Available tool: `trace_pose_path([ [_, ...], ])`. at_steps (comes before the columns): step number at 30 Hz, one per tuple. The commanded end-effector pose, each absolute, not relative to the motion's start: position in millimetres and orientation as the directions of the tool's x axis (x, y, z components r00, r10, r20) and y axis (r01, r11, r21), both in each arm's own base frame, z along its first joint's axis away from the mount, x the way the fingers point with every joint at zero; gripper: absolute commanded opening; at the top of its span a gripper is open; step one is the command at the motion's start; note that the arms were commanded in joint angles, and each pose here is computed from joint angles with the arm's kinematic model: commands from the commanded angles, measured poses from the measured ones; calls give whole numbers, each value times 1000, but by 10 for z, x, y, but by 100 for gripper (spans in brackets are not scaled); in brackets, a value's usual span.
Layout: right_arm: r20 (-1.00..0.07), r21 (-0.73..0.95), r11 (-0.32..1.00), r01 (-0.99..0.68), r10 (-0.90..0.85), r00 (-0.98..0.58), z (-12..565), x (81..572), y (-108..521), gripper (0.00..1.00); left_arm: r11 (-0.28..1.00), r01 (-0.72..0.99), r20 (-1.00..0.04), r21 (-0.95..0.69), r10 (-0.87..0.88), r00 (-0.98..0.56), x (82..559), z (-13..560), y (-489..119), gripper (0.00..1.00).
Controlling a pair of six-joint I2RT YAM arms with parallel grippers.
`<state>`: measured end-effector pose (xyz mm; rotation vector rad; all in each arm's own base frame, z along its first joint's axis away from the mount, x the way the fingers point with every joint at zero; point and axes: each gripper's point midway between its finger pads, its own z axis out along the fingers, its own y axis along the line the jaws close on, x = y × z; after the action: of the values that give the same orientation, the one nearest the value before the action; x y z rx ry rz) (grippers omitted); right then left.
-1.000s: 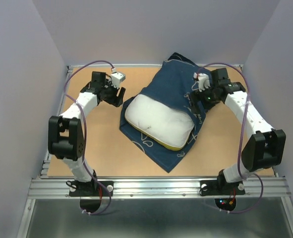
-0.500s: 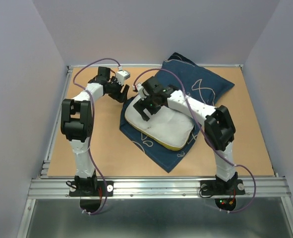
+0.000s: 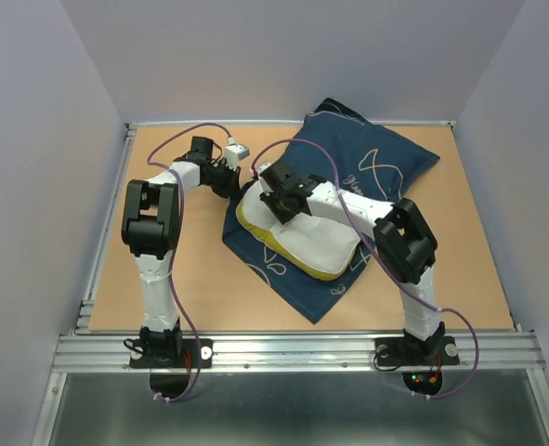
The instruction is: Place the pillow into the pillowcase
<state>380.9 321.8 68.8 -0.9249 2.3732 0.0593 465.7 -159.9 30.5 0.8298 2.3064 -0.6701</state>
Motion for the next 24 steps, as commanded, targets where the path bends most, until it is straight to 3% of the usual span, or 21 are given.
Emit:
trace_pose_path([
  [1, -513, -294, 817, -497, -573, -639, 584, 4012, 2621, 12, 613, 701, -632, -365, 390, -670, 4248, 392, -1735, 0],
  [2, -516, -325, 829, -455, -559, -649, 577, 4093, 2463, 3, 605, 705, -633, -370, 391, -668, 4159, 439, -1727, 0],
  [3, -518, -338, 841, -422, -541, -662, 578, 4171, 2332, 1, 593, 714, -634, -374, 399, -663, 3971, 546, -1706, 0],
  [8, -605, -432, 886, -168, -423, -674, 867, 4714, 1452, 1, 551, 717, -593, -426, 429, -682, 3326, 770, -1628, 0],
  [11, -645, -451, 888, -96, -398, -653, 1115, 4878, 1218, 1, 546, 709, -560, -446, 447, -697, 2992, 828, -1545, 0],
  [13, -667, -425, 897, -123, -402, -627, 1269, 4832, 1252, 1, 556, 714, -577, -425, 441, -687, 2955, 920, -1513, 0],
  [15, -692, -325, 911, -255, -412, -592, 1348, 4686, 1512, 1, 557, 720, -605, -414, 424, -675, 2973, 986, -1537, 0],
  [19, -576, -369, 833, -413, -554, -602, 997, 4201, 1685, 1, 547, 718, -623, -430, 396, -675, 3081, 1047, -1603, 0],
  [20, -557, -319, 824, -468, -563, -611, 921, 4022, 1734, 5, 546, 719, -621, -430, 399, -674, 3095, 1038, -1613, 0],
  [21, -551, -277, 817, -506, -567, -613, 899, 3928, 1785, 17, 546, 717, -620, -434, 396, -677, 3117, 1043, -1625, 0],
  [22, -531, -202, 799, -566, -575, -623, 874, 3748, 1874, 71, 542, 711, -610, -447, 397, -686, 3113, 1014, -1648, 0],
  [24, -553, -106, 774, -624, -567, -610, 1037, 3551, 2004, 95, 535, 699, -600, -476, 384, -702, 3094, 1010, -1697, 0],
])
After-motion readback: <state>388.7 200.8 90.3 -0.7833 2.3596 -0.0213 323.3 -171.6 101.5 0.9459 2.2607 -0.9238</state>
